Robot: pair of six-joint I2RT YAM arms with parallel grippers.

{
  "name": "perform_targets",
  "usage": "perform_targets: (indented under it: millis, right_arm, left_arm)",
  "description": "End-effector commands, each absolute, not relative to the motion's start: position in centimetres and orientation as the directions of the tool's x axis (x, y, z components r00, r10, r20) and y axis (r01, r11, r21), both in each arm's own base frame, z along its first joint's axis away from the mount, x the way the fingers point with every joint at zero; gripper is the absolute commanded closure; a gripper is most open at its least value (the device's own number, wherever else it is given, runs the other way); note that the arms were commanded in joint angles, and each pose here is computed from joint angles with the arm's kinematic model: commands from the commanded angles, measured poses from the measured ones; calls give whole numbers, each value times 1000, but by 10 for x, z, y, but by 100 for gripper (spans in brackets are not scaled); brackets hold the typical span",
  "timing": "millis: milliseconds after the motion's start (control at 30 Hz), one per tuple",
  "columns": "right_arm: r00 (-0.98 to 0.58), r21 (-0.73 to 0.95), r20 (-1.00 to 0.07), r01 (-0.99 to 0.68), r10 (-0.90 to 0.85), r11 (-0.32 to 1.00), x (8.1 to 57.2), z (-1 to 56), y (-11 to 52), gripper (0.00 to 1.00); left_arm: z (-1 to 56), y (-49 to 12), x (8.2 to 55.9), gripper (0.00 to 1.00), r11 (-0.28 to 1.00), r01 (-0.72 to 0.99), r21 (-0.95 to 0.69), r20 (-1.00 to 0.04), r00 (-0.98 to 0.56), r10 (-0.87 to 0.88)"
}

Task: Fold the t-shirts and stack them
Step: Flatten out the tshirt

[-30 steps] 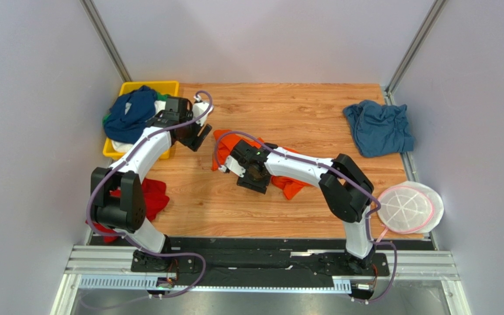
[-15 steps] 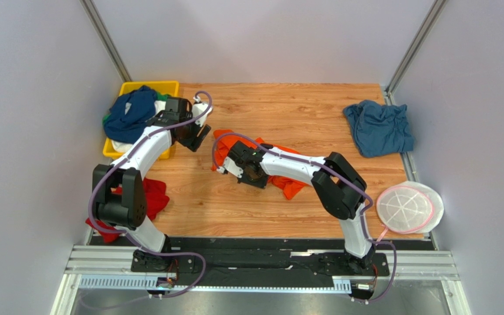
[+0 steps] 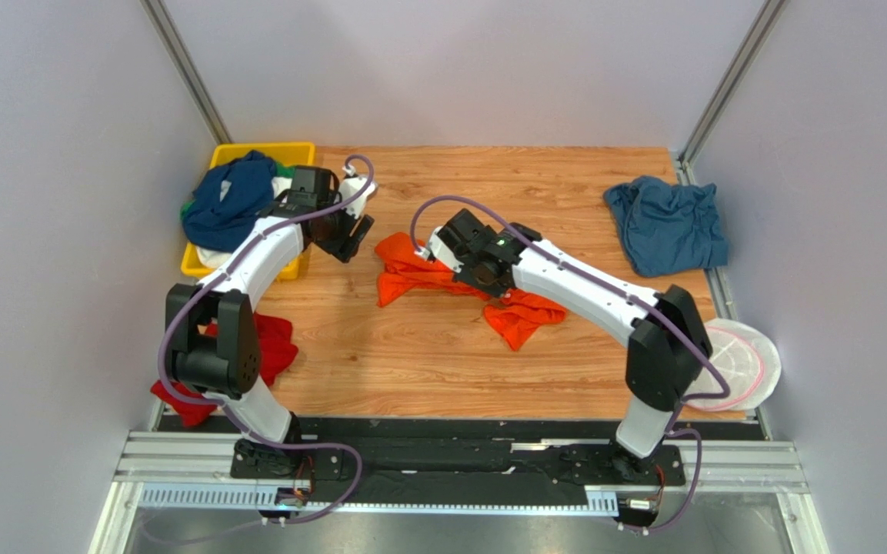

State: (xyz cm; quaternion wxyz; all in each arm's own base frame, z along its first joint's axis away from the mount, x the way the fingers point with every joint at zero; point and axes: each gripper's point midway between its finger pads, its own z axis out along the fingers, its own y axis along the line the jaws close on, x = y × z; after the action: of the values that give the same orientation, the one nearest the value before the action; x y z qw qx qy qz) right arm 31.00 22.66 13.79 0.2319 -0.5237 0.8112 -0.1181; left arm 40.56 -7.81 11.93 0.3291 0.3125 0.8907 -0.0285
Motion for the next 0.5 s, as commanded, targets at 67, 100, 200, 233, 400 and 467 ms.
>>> perform_targets:
  millis: [67,100,200,233,400,467]
  right_arm:
    - [-382,-533,-268,-706,-884,466,313,187,199,100]
    - [-382,-540,-274,-698,-883,470,314,191,197,100]
    - [-393,-559,-284,-673,-875,484,320,199,190,100]
    - [-403,-563,-284,-664,-870,492,323,201,186,100]
    - [-440,-588,-306,-610,-844,531,337,215,172,100]
    - [-464,-602,-317,-576,-828,553,345,222,163,100]
  left_arm:
    - [135,-90,420,30,812,573,106,-657,-573,490]
    - [135,-92,420,30,810,578,96,-662,-571,486]
    - [136,-99,420,30,802,594,67,-670,-569,478]
    - [137,-102,419,30,796,603,55,-673,-567,475]
    - [124,-128,414,31,719,695,-23,-655,-554,515]
    - [124,-139,414,33,694,719,-34,-648,-544,533]
